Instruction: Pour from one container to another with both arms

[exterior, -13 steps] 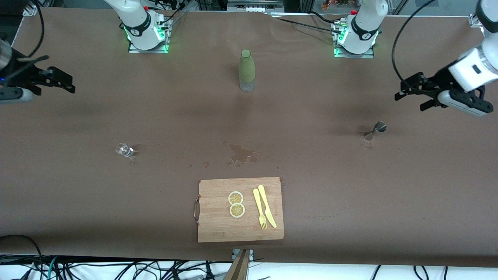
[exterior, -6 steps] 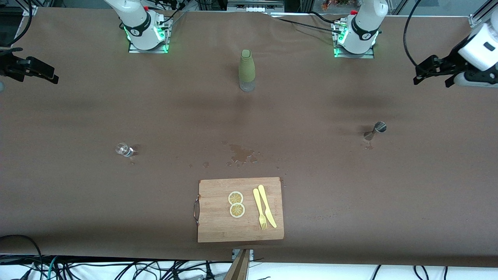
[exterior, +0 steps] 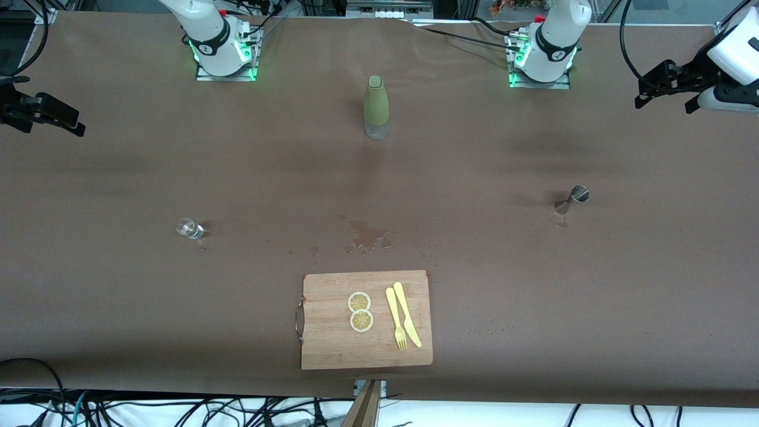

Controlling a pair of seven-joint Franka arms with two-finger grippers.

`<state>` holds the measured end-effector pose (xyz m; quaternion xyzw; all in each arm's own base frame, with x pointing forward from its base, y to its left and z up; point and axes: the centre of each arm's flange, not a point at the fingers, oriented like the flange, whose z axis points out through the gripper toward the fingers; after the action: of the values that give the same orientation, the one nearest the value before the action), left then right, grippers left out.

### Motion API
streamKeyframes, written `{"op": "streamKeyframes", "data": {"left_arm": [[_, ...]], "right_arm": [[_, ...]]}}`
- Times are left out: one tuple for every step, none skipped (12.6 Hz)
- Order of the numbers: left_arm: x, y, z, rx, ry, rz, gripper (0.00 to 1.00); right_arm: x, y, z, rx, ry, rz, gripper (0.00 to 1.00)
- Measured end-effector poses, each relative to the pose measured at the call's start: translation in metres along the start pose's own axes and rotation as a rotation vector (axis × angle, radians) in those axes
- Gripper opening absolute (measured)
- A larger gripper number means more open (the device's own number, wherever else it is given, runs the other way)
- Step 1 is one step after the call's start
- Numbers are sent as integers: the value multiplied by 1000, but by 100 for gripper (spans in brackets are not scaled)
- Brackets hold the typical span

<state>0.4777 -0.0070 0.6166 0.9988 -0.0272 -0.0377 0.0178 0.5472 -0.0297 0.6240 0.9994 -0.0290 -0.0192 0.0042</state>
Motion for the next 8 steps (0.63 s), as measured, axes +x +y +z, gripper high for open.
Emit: {"op": "streamKeyframes", "data": {"left_arm": [[0, 4, 0, 2, -2, 7, 100], [0, 8, 1, 4, -4, 14, 100], [0, 11, 1, 6, -5, 17, 100], [0, 10, 1, 6, -6, 16, 100], [0, 9, 1, 5, -6, 12, 100], [-1, 5, 1, 4, -7, 3, 100], [-1, 0, 0, 3, -8, -8, 100], [-2, -5, 0, 2, -10, -17, 100]], "right_arm": [[1, 0, 1, 0, 3, 0, 100], [3, 0, 0, 0, 8, 0, 100], [5, 0, -1, 0, 12, 0, 100], [6, 0, -1, -1, 14, 0, 100], [6, 0, -2, -1, 15, 0, 100], [6, 0, -3, -1, 17, 0, 100], [6, 0, -3, -1, 17, 1, 100], [6, 0, -3, -1, 17, 1, 100]]}}
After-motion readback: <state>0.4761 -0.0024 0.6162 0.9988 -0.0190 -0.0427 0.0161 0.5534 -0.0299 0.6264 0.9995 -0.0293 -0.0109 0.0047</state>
